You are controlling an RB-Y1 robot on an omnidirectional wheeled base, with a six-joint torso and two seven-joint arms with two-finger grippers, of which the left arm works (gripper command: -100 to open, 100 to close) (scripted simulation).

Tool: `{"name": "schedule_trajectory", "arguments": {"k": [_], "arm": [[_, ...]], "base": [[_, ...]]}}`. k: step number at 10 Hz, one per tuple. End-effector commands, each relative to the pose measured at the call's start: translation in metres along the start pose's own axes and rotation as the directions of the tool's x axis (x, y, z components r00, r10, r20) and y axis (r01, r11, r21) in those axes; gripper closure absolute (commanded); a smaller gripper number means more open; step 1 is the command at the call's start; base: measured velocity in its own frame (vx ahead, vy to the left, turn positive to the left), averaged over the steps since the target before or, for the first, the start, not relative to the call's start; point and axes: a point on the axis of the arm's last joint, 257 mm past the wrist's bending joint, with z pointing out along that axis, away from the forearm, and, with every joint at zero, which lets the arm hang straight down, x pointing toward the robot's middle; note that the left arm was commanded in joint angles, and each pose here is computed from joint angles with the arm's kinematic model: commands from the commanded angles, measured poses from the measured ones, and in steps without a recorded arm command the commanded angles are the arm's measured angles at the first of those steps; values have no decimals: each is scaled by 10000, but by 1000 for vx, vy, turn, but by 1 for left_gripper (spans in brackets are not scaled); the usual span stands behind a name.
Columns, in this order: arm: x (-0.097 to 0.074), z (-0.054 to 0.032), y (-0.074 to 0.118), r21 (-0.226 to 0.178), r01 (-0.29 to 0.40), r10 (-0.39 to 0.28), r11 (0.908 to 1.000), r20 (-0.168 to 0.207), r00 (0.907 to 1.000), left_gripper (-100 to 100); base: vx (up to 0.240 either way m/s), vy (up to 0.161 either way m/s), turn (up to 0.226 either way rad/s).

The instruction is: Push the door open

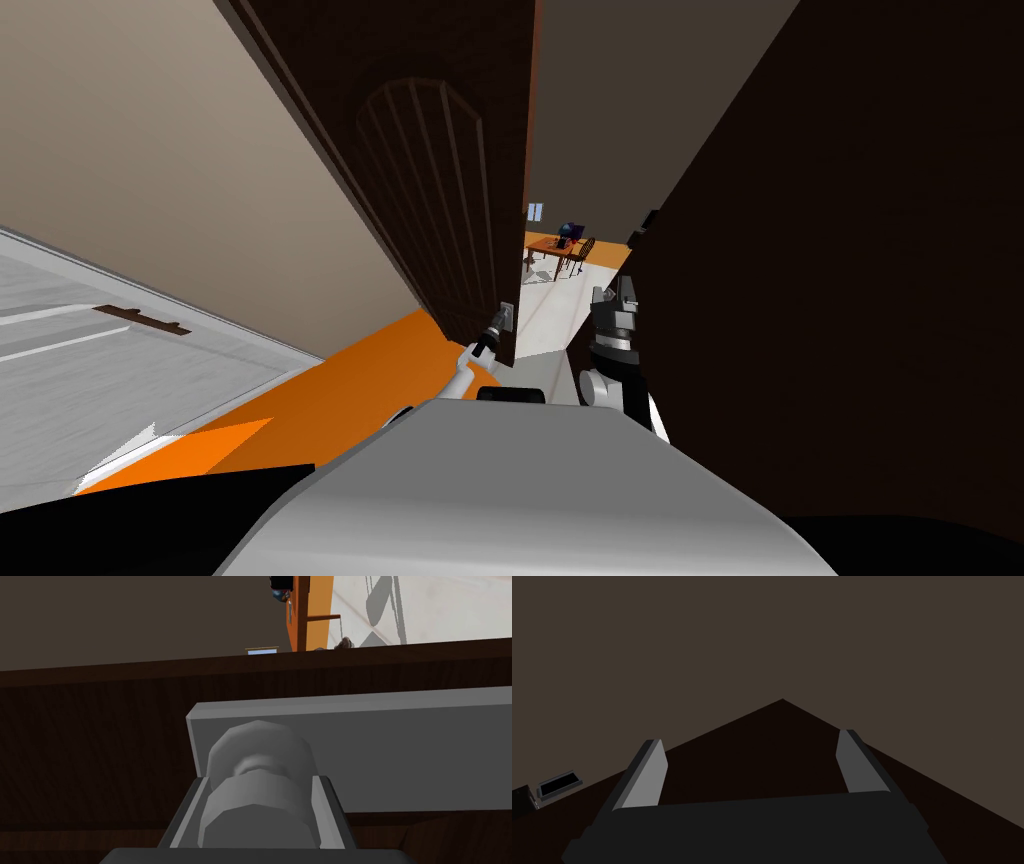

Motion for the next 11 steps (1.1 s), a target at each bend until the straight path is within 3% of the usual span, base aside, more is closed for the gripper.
{"name": "schedule_trajectory", "arguments": {"k": [1,4,7,8,11], "arm": [[-58,-9,-17,31,-167,167,9999,48,9998,100],[-73,-44,10,-19,-350,350,9994,41,9994,100],[-67,-82,38,-70,-525,525,9986,20,9986,100],[-21,-81,15,-50,-391,391,9992,-47,9992,-100],[26,-83,-2,-30,-289,289,9996,-103,9995,-100]], "base": [[151,-54,178],[149,-53,122],[195,-53,224],[-49,-30,65],[-195,30,1]]}}
